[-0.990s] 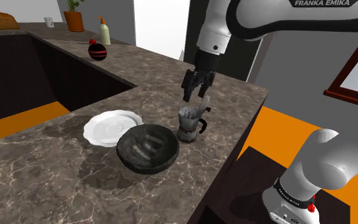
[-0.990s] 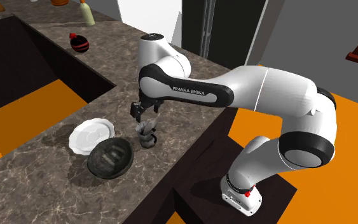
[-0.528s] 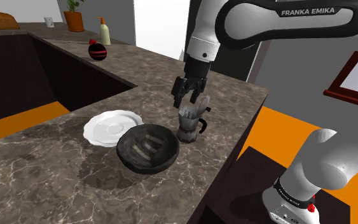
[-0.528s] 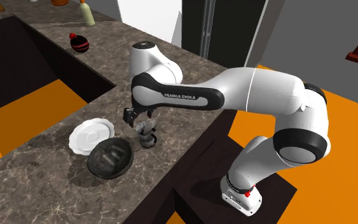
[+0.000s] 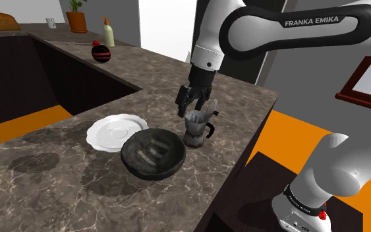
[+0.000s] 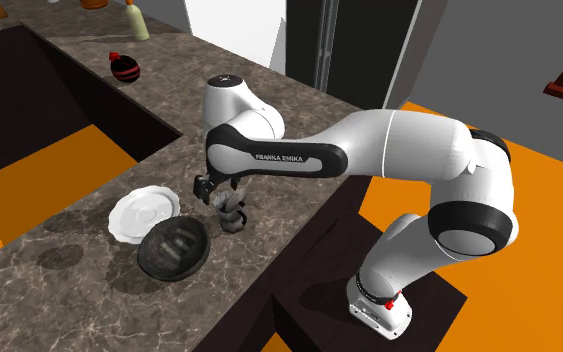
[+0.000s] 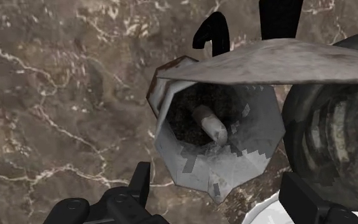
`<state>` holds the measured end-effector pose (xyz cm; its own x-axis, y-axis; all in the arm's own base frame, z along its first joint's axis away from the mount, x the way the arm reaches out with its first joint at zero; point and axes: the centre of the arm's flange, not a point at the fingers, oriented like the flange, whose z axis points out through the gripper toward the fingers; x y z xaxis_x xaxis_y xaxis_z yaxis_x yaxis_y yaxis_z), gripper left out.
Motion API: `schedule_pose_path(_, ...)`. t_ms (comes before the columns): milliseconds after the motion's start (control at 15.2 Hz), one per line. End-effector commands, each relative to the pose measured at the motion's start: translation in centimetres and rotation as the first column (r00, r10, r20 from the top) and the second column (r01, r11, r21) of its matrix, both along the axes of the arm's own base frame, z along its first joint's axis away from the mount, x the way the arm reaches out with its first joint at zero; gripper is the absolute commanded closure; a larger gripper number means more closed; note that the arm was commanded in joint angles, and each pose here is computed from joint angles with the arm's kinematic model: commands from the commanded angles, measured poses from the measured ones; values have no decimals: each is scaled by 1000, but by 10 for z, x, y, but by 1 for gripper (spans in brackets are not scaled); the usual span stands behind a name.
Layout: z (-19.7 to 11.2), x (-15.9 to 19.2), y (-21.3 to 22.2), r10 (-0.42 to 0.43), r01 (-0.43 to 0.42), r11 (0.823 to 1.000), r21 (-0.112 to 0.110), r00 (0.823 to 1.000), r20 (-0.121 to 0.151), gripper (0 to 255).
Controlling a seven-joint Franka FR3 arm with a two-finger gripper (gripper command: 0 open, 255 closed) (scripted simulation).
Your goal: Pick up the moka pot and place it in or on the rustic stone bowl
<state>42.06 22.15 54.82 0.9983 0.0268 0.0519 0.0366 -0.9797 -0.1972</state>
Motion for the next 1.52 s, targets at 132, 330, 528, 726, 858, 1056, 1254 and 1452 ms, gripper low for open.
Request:
schedule_pose_path(132, 0, 0, 0, 0, 0, 1000, 0, 1000, 0, 255)
schedule_pose_path(330, 0, 0, 0, 0, 0, 1000, 0, 1000, 0, 255)
schedule_pose_path(528, 0, 0, 0, 0, 0, 1000, 0, 1000, 0, 255)
schedule_pose_path(726, 0, 0, 0, 0, 0, 1000, 0, 1000, 0, 255)
schedule_pose_path(858, 10, 0, 0, 0, 0, 1000, 0, 1000, 0, 255)
schedule_pose_path(1056, 26, 0, 0, 0, 0, 1000, 0, 1000, 0, 255)
schedule_pose_path(1254, 42, 0, 0, 0, 0, 1000, 0, 1000, 0, 255)
schedule_pose_path(1452, 58, 0, 0, 0, 0, 1000, 0, 1000, 0, 255)
